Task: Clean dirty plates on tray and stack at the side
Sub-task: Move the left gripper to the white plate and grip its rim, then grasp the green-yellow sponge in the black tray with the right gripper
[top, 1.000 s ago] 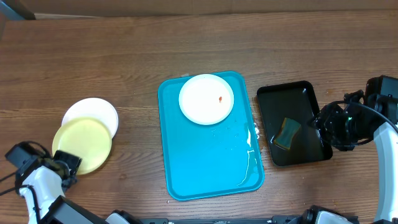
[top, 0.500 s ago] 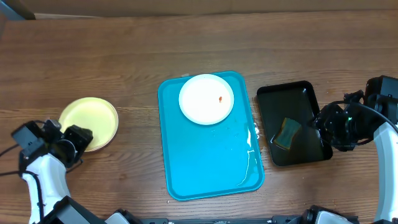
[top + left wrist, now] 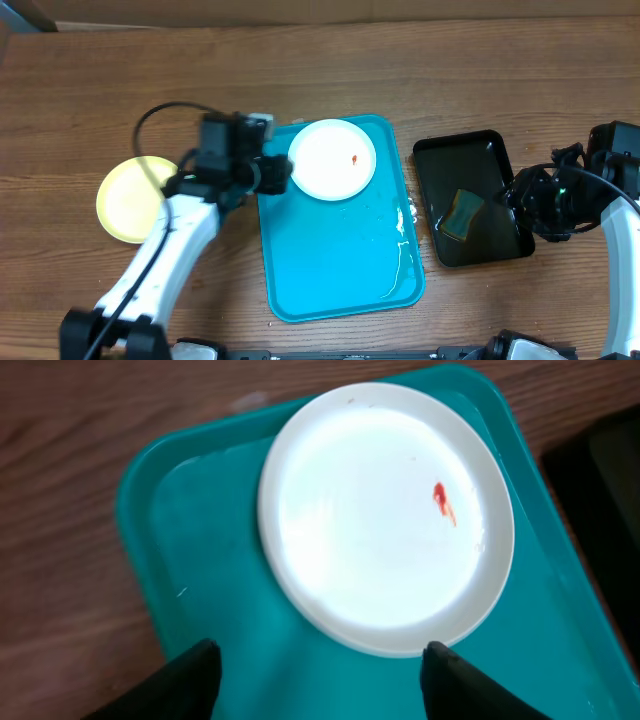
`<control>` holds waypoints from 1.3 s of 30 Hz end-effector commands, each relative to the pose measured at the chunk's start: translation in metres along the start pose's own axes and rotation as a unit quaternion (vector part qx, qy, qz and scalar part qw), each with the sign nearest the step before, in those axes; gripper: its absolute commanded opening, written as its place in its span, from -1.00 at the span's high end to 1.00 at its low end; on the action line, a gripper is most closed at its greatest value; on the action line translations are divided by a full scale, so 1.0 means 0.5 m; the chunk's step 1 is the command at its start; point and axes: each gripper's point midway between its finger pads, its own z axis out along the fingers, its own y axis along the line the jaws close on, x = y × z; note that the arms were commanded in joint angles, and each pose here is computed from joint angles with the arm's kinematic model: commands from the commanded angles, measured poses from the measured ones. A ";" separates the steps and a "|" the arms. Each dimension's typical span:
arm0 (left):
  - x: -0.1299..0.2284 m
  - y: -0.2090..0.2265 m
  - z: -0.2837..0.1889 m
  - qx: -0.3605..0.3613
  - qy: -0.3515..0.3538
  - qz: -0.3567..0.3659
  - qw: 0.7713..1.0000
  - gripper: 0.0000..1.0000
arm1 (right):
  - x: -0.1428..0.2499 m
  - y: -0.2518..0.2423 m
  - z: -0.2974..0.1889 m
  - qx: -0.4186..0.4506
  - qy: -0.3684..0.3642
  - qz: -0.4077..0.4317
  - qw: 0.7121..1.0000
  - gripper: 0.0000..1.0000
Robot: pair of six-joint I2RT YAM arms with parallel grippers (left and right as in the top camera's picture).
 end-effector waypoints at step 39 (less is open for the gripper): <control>0.286 -0.076 0.028 0.004 0.318 -0.066 0.946 0.30 | -0.022 0.031 0.084 0.085 -0.061 -0.050 0.993 -0.10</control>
